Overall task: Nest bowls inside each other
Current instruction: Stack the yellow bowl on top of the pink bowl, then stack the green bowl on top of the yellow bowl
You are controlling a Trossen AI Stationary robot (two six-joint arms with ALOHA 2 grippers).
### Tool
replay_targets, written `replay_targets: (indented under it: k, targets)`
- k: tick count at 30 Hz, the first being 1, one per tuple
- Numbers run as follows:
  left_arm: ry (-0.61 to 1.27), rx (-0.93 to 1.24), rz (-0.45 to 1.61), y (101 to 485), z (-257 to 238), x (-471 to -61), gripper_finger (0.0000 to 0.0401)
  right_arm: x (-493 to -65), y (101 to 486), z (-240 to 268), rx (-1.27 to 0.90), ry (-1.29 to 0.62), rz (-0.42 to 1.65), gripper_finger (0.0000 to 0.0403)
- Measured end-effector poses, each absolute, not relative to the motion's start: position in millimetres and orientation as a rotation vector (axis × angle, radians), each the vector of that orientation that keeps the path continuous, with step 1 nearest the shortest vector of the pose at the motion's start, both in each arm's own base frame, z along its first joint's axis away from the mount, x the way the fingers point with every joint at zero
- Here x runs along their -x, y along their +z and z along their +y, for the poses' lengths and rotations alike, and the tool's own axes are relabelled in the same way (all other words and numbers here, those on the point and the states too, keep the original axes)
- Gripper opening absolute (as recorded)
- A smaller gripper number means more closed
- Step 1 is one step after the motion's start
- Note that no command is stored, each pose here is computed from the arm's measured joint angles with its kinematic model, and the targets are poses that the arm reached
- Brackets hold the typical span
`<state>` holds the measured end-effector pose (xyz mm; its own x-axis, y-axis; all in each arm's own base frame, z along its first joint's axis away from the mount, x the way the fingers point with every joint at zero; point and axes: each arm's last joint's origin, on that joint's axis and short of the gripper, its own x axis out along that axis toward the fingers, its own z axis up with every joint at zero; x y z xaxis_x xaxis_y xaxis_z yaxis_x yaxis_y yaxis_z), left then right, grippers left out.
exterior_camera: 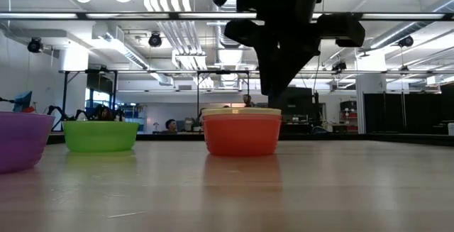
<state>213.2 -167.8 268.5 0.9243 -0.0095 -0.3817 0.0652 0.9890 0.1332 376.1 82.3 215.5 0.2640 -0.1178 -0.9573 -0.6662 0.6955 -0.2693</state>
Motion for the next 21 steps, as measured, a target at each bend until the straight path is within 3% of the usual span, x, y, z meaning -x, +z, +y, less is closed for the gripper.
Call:
replay_targets:
  k: [9, 15, 21]
  targets:
    - [-0.039, -0.147, 0.39, 268, -168, -213, 0.0, -371, 216, 91, 0.495, 0.228, 1.324, 0.0041]
    - [-0.036, -0.162, 0.405, 264, -167, -212, 0.0, -357, 211, 124, 0.304, 0.157, 1.36, 0.0038]
    - [-0.003, -0.207, 0.411, 254, -164, -211, 0.0, -340, 203, 166, 0.335, 0.051, 1.177, 0.0038]
